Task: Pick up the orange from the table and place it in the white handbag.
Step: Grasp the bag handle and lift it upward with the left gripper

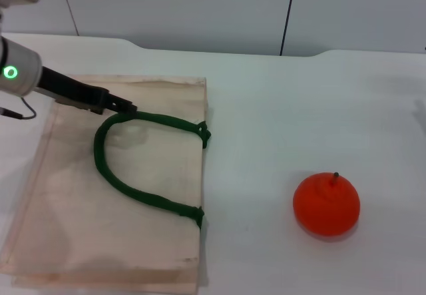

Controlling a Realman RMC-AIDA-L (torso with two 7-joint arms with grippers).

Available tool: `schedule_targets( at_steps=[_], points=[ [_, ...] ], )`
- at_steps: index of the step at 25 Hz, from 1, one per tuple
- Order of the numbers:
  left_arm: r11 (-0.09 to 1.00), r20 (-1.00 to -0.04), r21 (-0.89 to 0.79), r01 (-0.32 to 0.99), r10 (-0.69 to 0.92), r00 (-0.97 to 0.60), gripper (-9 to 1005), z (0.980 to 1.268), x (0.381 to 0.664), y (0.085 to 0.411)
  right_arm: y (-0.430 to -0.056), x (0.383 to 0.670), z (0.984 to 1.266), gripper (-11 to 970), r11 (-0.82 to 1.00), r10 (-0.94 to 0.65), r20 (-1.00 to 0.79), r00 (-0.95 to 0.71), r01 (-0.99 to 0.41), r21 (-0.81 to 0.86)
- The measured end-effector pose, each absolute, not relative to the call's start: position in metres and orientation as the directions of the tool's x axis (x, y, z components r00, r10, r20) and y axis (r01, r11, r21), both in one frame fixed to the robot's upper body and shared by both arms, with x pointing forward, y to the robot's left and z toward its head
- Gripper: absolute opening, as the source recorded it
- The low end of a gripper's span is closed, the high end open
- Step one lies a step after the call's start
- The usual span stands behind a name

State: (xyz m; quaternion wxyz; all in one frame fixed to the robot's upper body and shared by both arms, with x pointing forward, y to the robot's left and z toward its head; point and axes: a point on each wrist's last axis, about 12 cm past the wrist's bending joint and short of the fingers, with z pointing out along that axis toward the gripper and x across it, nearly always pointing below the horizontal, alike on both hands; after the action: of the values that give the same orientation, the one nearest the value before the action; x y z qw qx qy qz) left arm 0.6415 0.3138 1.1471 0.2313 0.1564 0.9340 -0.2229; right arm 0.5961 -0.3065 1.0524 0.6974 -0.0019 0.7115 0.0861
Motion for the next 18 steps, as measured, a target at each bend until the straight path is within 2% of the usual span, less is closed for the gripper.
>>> schedule_targets(
  at_steps=[16, 18],
  points=[
    [0.832, -0.487, -0.328, 0.447, 0.257, -0.835, 891, 1.13, 0.648, 0.288, -0.305, 0.597, 1.053, 889, 0.984, 0.121, -0.992, -0.026, -0.125, 0.123],
    [0.836, -0.48, -0.318, 0.448, 0.266, -0.836, 857, 1.128, 0.648, 0.287, -0.305, 0.597, 1.053, 889, 0.984, 0.121, -0.992, -0.026, -0.125, 0.123]
  ],
)
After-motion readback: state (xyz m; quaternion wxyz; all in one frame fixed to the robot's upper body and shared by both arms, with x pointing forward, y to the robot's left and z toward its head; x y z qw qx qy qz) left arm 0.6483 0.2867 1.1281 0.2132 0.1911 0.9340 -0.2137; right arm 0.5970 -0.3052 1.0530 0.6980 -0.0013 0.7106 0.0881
